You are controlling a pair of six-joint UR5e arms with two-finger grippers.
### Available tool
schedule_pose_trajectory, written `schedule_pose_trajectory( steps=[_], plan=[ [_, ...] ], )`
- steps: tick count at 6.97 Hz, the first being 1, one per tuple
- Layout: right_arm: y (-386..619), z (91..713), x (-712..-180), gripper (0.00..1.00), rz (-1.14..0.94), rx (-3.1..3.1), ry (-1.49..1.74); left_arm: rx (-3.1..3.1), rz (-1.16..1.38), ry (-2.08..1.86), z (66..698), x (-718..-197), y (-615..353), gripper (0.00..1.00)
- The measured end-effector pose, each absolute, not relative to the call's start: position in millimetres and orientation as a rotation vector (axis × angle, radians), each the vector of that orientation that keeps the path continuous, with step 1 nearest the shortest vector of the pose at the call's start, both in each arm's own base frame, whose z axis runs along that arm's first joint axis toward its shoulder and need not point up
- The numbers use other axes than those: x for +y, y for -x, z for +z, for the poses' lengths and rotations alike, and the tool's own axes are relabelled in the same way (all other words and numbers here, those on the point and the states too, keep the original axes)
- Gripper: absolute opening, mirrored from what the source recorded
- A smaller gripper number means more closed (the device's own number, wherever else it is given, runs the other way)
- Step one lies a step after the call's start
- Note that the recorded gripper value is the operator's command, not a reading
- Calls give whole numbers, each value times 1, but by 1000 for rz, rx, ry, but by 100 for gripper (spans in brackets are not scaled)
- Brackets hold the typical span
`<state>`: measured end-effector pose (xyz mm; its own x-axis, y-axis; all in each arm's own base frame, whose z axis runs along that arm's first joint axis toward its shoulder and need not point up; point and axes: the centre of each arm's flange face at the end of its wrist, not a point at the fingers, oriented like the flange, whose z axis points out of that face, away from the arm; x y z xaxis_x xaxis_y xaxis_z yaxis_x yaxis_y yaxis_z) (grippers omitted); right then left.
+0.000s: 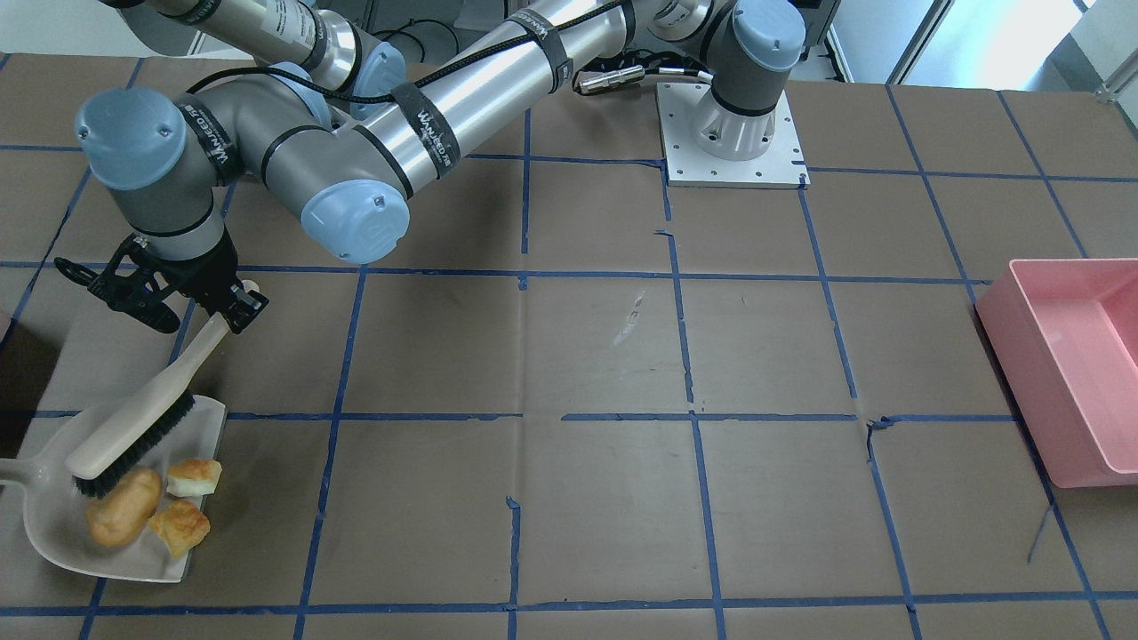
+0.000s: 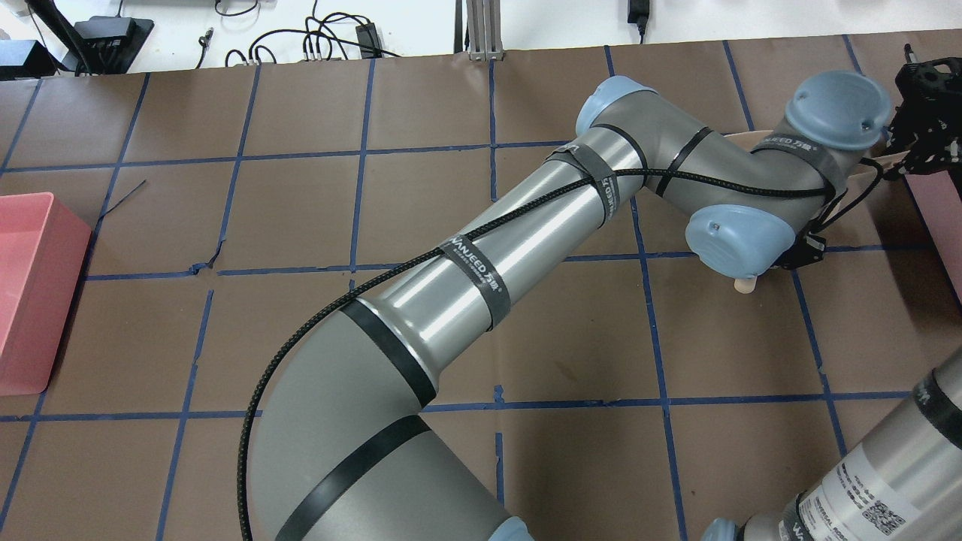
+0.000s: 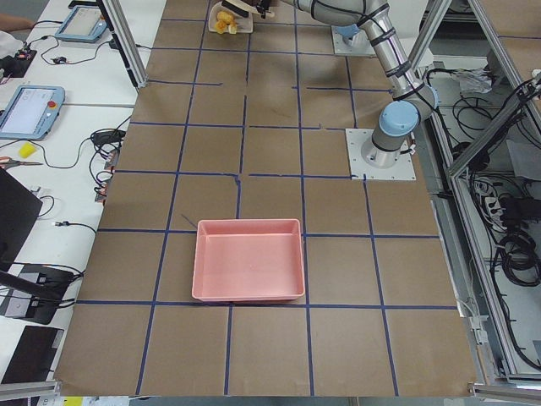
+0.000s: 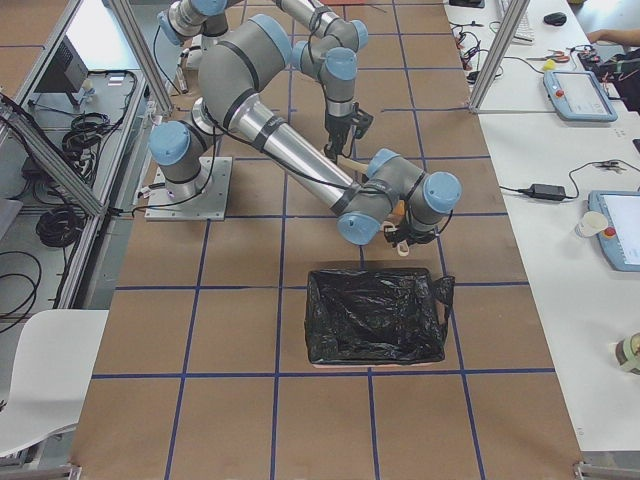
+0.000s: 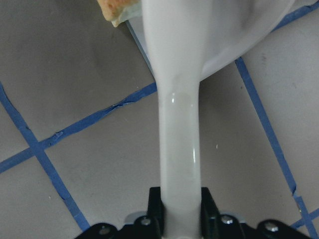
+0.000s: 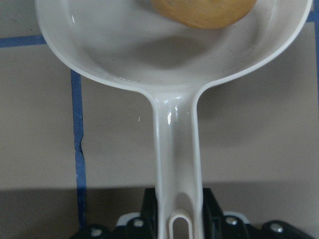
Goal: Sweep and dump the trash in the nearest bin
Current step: 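Sweep the remaining pieces into the dustpan with the brush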
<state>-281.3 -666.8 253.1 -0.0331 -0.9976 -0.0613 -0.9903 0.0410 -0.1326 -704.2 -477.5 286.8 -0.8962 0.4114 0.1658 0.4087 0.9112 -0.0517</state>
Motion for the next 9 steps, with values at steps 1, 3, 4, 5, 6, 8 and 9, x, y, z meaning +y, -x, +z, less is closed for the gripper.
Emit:
schedule_pose_trajectory(
  steps=[1,3,4,5,6,8,9],
  plan=[
    [281,253,-667,0,-81,2162,2085,-2884,-17,511,292,-489,695,2],
    [281,252,-667,0,-85,2158,2083,-2860,-89,281,289,-531,664,3],
    [281,251,-667,0,-92,2156,2080,-2853,-123,191,283,-545,654,3],
    [281,251,-667,0,-97,2155,2078,-2851,-157,105,274,-552,649,3],
    [281,250,-667,0,-99,2154,2077,-2851,-206,0,258,-557,649,3],
    [281,250,-667,0,-100,2153,2078,-2864,-311,-179,218,-558,654,3],
    [281,250,-667,0,-100,2152,2078,-2871,-328,-183,212,-550,660,3]
  ],
)
